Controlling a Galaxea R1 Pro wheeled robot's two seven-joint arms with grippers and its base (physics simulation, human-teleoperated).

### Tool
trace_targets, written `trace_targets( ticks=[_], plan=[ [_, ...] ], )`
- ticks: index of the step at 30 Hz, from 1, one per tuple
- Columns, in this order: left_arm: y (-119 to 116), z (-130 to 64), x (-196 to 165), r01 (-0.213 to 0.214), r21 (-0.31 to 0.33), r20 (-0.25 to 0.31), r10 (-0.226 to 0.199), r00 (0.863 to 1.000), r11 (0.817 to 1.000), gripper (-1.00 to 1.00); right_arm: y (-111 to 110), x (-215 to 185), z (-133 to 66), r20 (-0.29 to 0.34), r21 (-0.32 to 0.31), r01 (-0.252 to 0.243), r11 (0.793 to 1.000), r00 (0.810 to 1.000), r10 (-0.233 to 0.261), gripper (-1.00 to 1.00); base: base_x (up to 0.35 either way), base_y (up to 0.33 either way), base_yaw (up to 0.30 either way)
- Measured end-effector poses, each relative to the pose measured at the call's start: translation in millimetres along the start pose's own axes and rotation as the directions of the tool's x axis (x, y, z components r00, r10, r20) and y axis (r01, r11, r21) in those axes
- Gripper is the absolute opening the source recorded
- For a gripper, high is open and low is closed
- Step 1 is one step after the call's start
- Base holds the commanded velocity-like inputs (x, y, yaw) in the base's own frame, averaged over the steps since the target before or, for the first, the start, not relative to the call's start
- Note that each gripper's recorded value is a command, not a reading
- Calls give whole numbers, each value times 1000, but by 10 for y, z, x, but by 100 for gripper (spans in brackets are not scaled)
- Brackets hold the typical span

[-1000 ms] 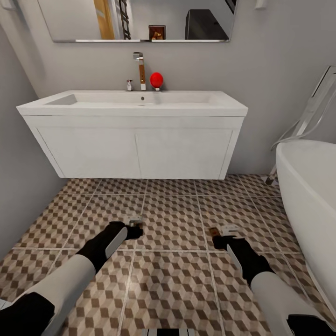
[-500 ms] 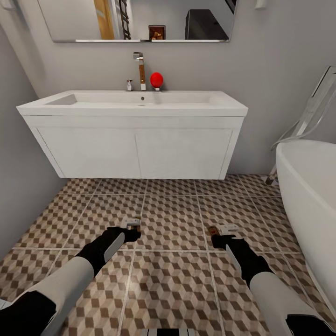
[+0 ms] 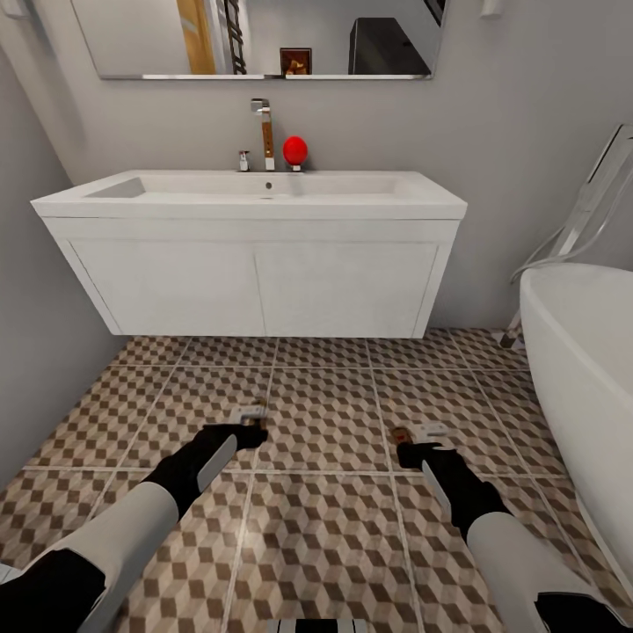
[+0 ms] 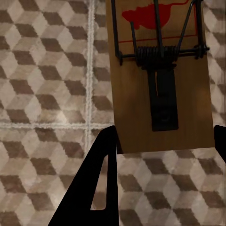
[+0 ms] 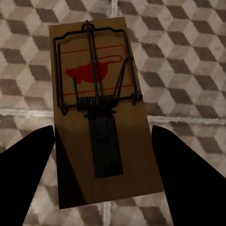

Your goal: Take the four mousetraps from the cabinet in the bathroom and place them on the bathroom floor. Make sure all four end up on the same floor surface, and ensure that at least two of them are either under or directly next to the same bathroom sink.

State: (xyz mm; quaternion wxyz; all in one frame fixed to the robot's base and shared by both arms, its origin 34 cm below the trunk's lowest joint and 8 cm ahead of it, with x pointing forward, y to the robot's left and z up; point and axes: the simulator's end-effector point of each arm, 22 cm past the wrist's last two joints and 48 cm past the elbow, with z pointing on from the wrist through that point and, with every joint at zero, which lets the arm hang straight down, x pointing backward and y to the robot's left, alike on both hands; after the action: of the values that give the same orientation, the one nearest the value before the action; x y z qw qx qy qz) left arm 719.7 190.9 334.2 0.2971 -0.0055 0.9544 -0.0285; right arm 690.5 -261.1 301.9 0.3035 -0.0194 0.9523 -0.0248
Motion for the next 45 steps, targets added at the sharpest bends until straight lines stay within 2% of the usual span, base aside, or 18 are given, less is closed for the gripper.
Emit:
trace_targets(
  ticks=[13,45],
  plan=[
    [-47,-33,-67,-4,-1,8,4,1000,1000,-100,59,-10,-4,1,-8,0,1000,1000,0,-100,0,0,0],
    [44,488,551,3,-20,-98,-5,995,1000,-100,99,637,450,-108,-9,5,1000,994,-6,-100,0,0,0]
  ],
)
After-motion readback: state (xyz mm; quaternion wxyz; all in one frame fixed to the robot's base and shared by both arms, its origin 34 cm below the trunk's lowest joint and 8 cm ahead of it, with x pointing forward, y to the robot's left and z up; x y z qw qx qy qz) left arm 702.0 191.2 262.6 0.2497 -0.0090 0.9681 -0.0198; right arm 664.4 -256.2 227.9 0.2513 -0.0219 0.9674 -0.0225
